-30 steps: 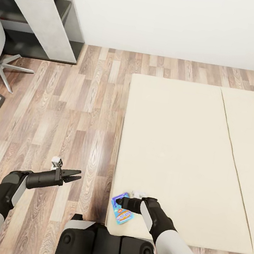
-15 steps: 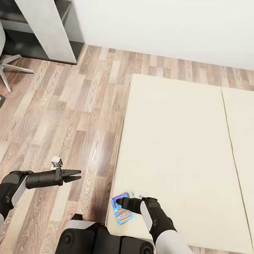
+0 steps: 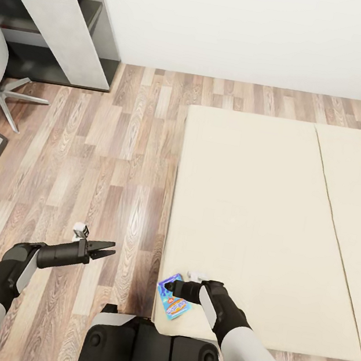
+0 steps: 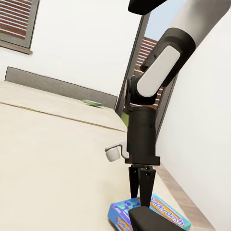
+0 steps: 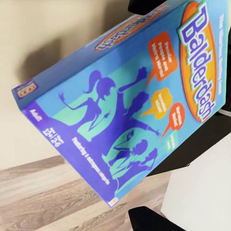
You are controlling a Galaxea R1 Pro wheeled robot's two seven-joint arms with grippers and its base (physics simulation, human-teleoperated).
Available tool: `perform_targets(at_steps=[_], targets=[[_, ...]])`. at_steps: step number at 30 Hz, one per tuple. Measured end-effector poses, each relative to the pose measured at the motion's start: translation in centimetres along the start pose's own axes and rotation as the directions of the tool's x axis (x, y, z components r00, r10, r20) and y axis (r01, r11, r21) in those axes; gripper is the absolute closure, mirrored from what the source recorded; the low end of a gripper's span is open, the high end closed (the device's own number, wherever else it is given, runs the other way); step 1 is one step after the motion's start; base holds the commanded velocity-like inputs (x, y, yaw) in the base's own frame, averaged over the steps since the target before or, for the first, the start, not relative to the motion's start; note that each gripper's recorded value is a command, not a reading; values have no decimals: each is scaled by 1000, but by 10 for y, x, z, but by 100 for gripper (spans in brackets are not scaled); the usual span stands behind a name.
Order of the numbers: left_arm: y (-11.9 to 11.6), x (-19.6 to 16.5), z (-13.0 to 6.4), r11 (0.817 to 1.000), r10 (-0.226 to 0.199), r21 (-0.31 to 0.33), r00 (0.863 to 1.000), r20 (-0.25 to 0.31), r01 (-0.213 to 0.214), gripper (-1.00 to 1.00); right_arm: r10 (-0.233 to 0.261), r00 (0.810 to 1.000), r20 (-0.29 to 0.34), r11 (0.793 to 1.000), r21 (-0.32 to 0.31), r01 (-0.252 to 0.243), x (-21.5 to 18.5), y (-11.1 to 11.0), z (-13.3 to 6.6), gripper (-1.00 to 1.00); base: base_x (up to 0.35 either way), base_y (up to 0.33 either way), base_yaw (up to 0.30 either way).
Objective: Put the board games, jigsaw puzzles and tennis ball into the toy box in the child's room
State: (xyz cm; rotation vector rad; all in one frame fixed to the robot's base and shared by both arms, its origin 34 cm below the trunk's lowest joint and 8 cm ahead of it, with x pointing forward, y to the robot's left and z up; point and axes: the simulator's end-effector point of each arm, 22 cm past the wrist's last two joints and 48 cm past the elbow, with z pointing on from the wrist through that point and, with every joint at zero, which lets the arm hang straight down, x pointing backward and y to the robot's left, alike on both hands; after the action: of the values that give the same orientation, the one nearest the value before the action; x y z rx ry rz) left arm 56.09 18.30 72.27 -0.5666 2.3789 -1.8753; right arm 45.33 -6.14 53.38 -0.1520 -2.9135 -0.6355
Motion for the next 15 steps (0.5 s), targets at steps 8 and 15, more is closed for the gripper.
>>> perform_targets(at_steps=[8,15], targets=[[0,0,0,1000,0,0,1000,0,0,-100,0,1000,0,1000,0,0,0,0,0,-100,0,0,0],[0,0,0,1000,0,-1,1000,-1,0,-100,0,1000,0,1000,0,0,0,0,0,-100,0,79,0]])
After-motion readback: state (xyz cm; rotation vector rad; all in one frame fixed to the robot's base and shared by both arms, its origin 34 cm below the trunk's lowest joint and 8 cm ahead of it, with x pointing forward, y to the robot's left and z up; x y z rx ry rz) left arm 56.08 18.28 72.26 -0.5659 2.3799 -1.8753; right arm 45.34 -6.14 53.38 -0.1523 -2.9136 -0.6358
